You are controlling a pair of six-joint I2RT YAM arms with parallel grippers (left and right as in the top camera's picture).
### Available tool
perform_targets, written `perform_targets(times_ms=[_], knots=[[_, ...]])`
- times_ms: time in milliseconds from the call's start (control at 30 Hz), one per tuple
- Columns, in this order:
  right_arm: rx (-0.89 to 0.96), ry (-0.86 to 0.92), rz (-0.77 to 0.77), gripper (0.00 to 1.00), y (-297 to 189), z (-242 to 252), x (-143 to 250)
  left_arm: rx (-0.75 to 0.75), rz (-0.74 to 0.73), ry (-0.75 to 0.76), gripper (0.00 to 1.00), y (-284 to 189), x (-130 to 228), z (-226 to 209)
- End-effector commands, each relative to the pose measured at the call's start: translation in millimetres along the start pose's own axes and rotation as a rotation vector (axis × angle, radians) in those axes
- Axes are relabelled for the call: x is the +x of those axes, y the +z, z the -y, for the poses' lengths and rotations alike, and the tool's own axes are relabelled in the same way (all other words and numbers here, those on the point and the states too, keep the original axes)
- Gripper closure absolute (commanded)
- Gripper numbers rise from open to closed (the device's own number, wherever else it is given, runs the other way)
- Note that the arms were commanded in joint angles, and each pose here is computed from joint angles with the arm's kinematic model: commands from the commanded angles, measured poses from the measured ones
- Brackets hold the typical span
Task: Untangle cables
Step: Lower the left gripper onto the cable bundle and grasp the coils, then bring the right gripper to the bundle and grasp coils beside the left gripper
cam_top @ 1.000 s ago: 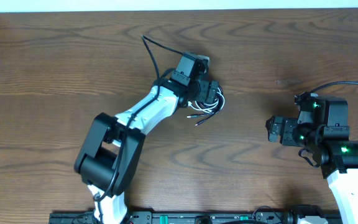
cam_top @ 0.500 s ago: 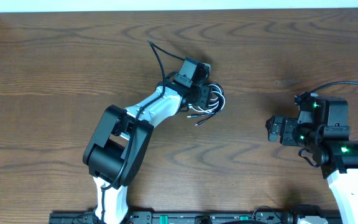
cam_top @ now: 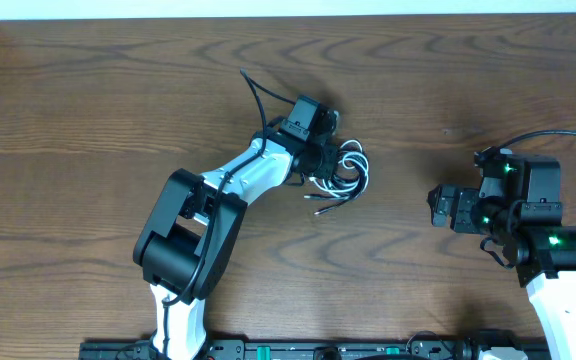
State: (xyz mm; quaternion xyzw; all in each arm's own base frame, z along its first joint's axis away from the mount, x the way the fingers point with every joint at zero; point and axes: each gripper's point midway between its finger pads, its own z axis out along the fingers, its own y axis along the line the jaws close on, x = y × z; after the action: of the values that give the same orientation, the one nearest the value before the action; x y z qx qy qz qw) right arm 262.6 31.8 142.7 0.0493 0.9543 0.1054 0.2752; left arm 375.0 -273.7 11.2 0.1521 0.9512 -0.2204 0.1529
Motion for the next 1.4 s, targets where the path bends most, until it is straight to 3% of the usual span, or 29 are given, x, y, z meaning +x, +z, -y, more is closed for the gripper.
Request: perform_targets(times_ms=[0,200,500,800,1033,1367], knots=[[-0.06,0.001,0.019,0.01,-6,-11,-8,0.116,-0.073,-0.014,0.92,1,14,25],[-0.166,0.009,-0.039,0.01,-1,-29,0,0.284,-0.152,0.0,0.93,-3,32,64],[-0.205,0.05,-0.187,0.05,21,-32,21,0.355,-0.128,-0.03,0.93,-26,21,81],[-0.239,0.025,-0.298,0.26,44,-46,37,0.527,-0.113,-0.018,0.93,-71,14,121],[-0.261,-0.033,-0.319,0.54,57,-62,41,0.535,-0.158,-0.016,0.93,-74,27,131],[-0.254,-0.01,-0.322,0.66,61,-63,41,0.501,-0.199,-0.014,0.93,-69,40,134]])
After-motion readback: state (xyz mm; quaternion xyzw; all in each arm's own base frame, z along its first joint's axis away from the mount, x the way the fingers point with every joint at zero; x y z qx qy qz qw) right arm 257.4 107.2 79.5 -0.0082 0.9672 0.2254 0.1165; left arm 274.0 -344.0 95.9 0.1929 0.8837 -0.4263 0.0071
